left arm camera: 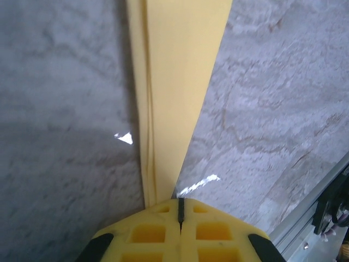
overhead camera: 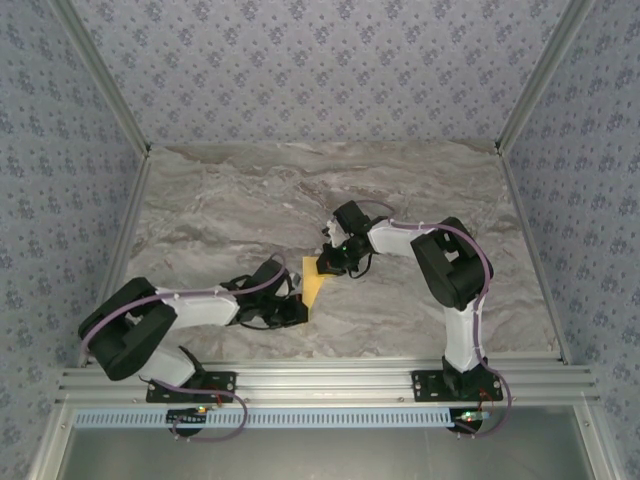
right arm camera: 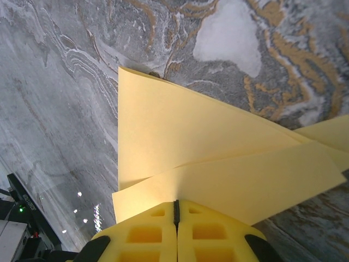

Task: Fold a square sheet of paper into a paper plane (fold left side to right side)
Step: Fold the wing for the fifth time at the center of the table, then pick up the paper plane at the center of the table.

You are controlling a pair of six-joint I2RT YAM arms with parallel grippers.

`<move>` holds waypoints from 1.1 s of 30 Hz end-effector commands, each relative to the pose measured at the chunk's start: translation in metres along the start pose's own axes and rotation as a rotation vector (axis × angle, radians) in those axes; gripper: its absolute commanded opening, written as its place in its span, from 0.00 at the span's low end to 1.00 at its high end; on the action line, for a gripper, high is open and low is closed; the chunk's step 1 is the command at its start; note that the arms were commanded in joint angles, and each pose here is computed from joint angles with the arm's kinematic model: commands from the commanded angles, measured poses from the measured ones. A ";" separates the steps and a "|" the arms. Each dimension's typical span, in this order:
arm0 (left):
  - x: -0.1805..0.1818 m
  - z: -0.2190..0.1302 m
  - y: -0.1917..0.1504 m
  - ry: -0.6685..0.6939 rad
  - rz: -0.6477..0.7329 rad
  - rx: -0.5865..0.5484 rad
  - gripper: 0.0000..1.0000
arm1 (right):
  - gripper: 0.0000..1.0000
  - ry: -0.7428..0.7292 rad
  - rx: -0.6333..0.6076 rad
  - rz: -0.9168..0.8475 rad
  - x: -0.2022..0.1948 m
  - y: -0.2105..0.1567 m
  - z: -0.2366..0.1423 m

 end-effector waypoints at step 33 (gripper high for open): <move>-0.011 -0.118 0.069 0.185 -0.090 -0.602 0.26 | 0.76 -0.452 -0.119 0.013 0.072 -0.013 -0.029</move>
Point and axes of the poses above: each hand's point on the last joint's axis, 136 mm out from that joint toward the fingers, its own z axis out along the fingers, its own x axis along the line the jaws close on, y = z × x, the point moved 7 cm from there along -z, back along the fingers, and after that the axes turned 15 degrees about -z, right-handed, at the moved point
